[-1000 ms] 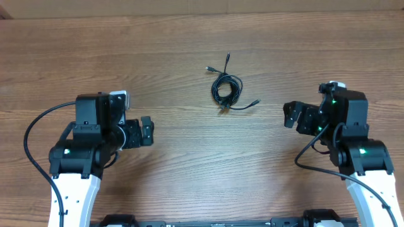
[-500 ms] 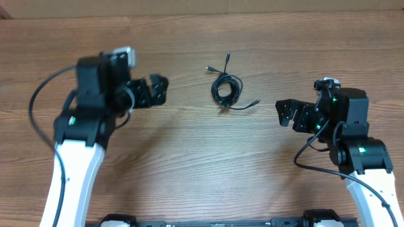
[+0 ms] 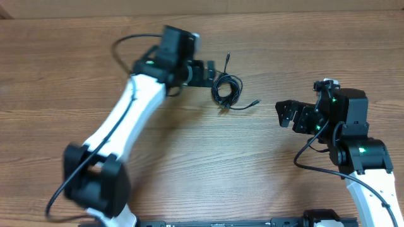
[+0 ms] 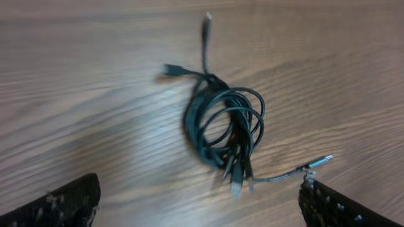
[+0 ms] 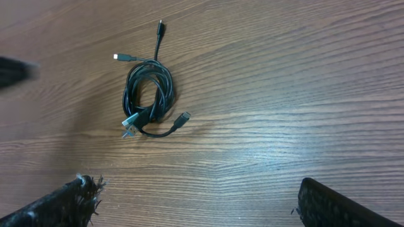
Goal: Untangle cables
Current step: 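Raise both arms and move the left gripper toward the cable bundle, then grasp the black cable coil with the left gripper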
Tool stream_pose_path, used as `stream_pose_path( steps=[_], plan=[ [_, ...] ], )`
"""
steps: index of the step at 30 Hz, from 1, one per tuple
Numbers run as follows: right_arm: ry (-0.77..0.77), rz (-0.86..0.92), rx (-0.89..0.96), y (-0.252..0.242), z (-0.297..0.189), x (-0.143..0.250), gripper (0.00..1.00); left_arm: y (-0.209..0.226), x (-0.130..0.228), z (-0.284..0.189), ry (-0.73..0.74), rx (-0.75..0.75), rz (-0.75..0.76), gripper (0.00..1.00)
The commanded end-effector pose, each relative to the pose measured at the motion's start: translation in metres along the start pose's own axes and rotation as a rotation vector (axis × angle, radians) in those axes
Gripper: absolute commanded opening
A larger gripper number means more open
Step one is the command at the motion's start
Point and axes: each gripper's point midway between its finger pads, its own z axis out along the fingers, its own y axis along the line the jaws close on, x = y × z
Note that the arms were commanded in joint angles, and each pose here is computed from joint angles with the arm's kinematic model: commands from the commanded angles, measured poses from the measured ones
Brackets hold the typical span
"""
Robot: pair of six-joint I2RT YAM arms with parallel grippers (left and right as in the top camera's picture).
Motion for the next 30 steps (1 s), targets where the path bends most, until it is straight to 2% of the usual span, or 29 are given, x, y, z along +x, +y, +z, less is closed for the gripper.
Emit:
stream_pose_path(
  steps=[1, 5, 10, 14, 17, 19, 24, 26, 30],
  plan=[
    [-0.031, -0.01, -0.004, 0.004, -0.007, -0.011, 1.0, -0.017, 0.007, 0.039, 0.034, 0.031, -0.022, 1.0],
    [-0.03, -0.009, -0.005, 0.004, -0.007, -0.01, 1.0, -0.023, 0.025, 0.084, 0.069, 0.01, 0.012, 0.94],
    [-0.02, -0.007, -0.002, 0.003, -0.007, -0.008, 1.0, -0.007, 0.047, 0.115, 0.102, -0.125, 0.042, 0.83],
    [-0.016, -0.006, -0.001, 0.003, -0.007, -0.007, 1.0, 0.002, 0.051, 0.12, 0.105, -0.173, 0.049, 0.72],
    [-0.016, -0.006, -0.001, 0.003, -0.007, -0.007, 1.0, 0.005, 0.052, 0.12, 0.11, -0.191, 0.049, 0.57],
    [-0.016, -0.006, -0.001, 0.003, -0.007, -0.007, 1.0, 0.007, 0.056, 0.12, 0.123, -0.197, 0.04, 0.53],
    [-0.015, -0.006, -0.001, 0.003, -0.007, -0.007, 1.0, 0.018, 0.067, 0.124, 0.144, -0.243, 0.01, 0.52],
    [-0.015, -0.006, -0.001, 0.003, -0.007, -0.007, 1.0, 0.018, 0.069, 0.125, 0.151, -0.236, 0.007, 0.49],
    [-0.015, -0.006, -0.001, 0.003, -0.007, -0.007, 1.0, 0.018, 0.069, 0.126, 0.153, -0.237, 0.008, 0.34]
  ],
)
